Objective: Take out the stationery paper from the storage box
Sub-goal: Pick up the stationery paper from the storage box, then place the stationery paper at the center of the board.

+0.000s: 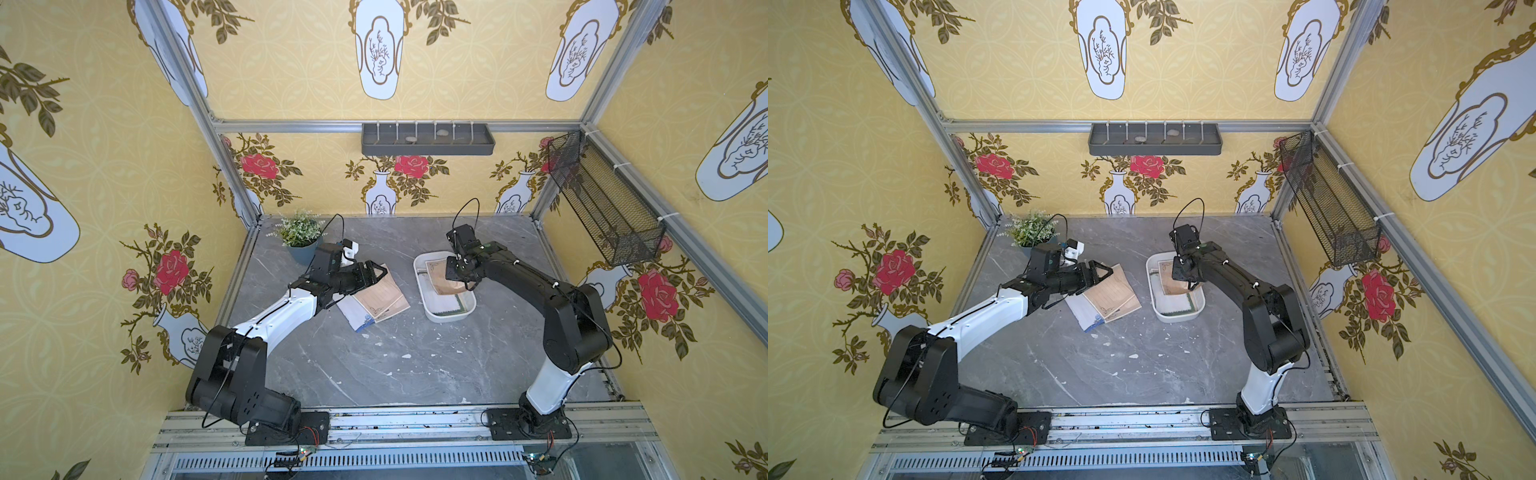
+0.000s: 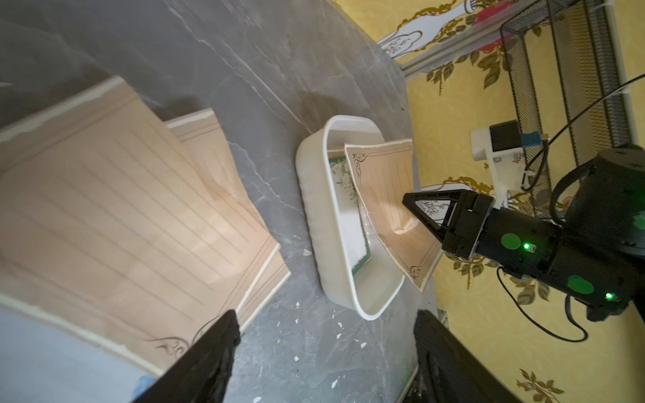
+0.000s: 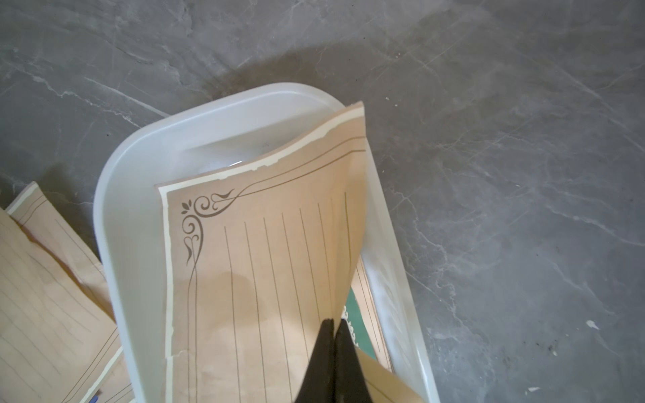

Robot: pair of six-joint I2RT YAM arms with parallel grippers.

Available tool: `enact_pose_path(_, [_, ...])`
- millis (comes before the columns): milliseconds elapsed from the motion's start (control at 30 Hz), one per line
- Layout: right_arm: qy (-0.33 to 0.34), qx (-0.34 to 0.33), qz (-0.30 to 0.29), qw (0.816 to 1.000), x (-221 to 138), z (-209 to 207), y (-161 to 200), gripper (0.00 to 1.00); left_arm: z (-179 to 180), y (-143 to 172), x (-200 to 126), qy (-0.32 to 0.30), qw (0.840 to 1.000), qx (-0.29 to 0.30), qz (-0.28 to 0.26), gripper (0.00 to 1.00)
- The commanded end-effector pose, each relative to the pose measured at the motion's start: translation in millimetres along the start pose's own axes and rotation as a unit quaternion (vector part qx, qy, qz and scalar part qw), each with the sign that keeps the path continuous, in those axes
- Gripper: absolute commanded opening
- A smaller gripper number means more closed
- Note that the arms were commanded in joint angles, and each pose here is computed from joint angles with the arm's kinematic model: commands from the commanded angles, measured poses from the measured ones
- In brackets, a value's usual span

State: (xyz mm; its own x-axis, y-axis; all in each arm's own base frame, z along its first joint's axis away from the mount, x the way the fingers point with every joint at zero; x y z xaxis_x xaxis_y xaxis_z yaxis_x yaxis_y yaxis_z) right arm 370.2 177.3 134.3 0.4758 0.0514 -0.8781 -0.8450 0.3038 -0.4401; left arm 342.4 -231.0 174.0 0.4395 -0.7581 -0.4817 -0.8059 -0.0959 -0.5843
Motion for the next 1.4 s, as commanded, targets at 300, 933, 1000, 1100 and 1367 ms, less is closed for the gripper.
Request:
enact_pose_path(300, [-0.071, 0.012, -0.091, 0.993, -48.9, 12.2, -11.2, 0.02, -61.9, -4.2, 62.0, 0.114, 0.992, 0.033, 0.043, 0.78])
enact_pose_path(933, [-0.117, 0.009, -0.116, 0.986, -68.4, 27.5, -8.5, 0.04, -90.4, 10.5, 121.9, 0.166, 0.980, 0.032, 0.102, 0.66])
enact_pose_path(1000, [-0.120, 0.009, -0.117, 0.986, -69.8, 27.8, -8.6, 0.04, -92.1, 11.7, 124.3, 0.170, 0.979, 0.031, 0.105, 0.58])
enact_pose_path(1100, [-0.122, 0.009, -0.119, 0.985, -71.4, 27.2, -8.6, 0.04, -94.4, 12.3, 125.8, 0.174, 0.978, 0.033, 0.107, 0.37])
enact_pose_path(1367, [-0.126, 0.010, -0.119, 0.985, -73.1, 25.1, -5.5, 0.08, -94.6, 13.1, 125.0, 0.175, 0.978, 0.033, 0.107, 0.00])
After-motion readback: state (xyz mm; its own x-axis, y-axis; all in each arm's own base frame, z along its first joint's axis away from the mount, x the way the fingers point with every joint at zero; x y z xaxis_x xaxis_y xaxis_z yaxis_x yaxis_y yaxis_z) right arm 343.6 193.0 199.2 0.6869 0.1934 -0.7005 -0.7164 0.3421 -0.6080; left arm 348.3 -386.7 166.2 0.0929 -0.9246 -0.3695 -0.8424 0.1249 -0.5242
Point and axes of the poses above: each gripper's point midway between its finger pads, its own x axis out along the fingers, its own z axis along the line the jaws close on, y = z × x, the point moved 2 cm from there along -x, back along the fingers, and after that the axes turned 15 degrees about x, right-handed, at the moved point
